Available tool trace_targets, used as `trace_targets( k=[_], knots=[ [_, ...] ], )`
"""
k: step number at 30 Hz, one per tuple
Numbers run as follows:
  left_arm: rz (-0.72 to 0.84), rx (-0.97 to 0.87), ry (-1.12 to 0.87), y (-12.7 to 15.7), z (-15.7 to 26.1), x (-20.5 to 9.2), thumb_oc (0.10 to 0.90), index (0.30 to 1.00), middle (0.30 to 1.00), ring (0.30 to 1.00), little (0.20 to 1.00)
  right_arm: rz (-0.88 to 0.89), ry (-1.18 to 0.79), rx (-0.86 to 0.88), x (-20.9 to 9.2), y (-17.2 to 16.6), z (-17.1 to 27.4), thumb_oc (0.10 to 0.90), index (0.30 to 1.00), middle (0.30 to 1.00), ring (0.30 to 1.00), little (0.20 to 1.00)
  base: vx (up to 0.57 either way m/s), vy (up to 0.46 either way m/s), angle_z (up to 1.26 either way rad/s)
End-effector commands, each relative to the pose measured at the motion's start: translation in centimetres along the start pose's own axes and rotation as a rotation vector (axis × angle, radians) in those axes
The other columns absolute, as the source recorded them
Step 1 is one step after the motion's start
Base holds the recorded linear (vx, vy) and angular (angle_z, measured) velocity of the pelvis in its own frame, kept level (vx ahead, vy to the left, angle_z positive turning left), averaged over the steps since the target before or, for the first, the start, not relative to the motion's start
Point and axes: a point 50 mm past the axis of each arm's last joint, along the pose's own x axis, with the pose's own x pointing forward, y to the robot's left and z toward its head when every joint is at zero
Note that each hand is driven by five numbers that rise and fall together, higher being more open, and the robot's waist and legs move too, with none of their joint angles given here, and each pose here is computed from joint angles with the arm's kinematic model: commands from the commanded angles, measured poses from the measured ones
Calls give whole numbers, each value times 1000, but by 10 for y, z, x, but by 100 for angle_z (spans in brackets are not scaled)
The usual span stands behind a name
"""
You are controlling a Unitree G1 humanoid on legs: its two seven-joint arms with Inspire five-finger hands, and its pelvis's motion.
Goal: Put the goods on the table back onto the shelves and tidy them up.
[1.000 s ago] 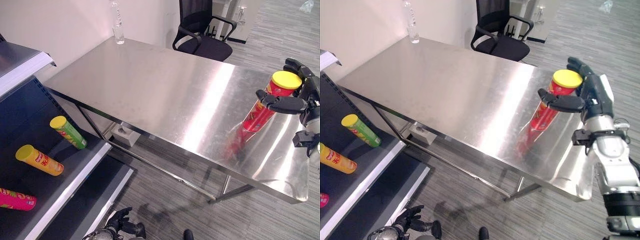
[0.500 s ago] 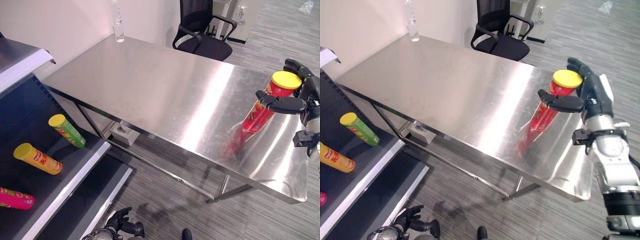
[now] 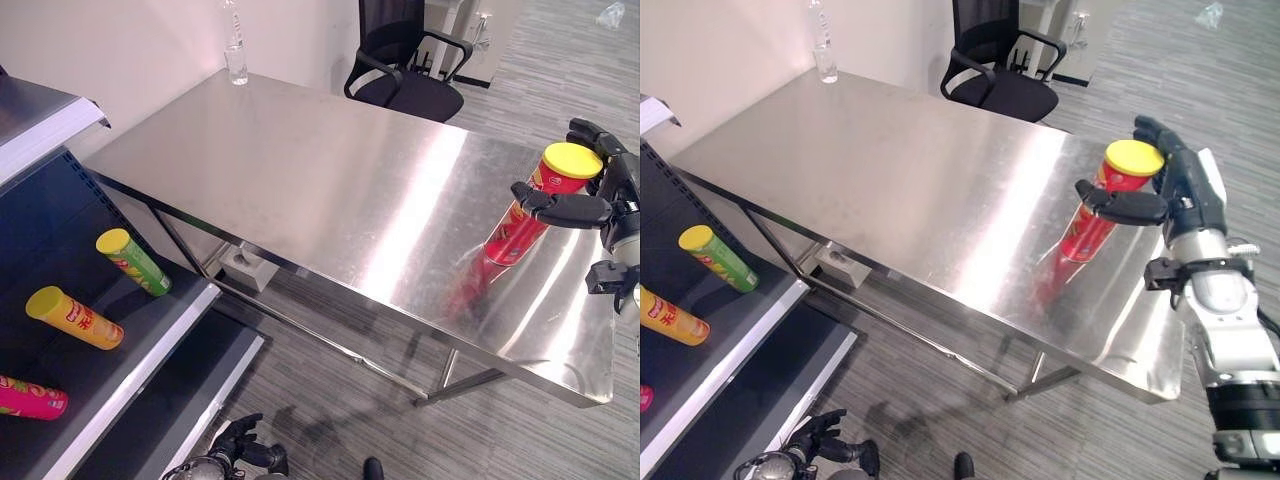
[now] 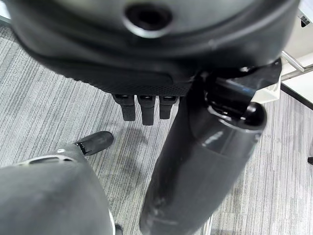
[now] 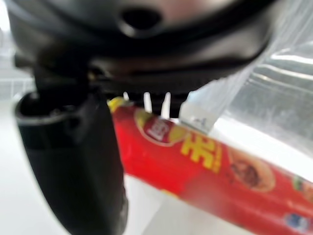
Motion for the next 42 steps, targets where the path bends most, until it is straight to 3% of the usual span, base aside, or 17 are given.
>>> trace_targets(
  k=[1, 24, 32, 37, 42],
  knots=[
    [40, 83, -103, 24, 33, 5, 800, 900, 900, 900, 900, -95, -247, -44, 20, -29, 63, 400, 300, 300, 300, 300, 0, 0, 0],
    [53, 78, -101, 26, 33, 4, 800, 900, 900, 900, 900, -125, -281, -3, 19, -28, 67, 400, 300, 300, 300, 300, 0, 0, 0],
    [100, 8, -149, 39, 44, 3, 800, 900, 900, 900, 900, -180, -610, 26, -2, -24, 127, 400, 300, 300, 300, 300, -132, -49, 10],
    [164, -38, -64, 61, 16, -6, 800, 900, 900, 900, 900, -184, -652, 80, -12, -21, 125, 400, 300, 300, 300, 300, -298, -356, 92],
    [181, -38, -10, 65, -3, -11, 800, 900, 900, 900, 900, -212, -689, 116, -19, -25, 127, 400, 300, 300, 300, 300, -191, -178, 65]
  ],
)
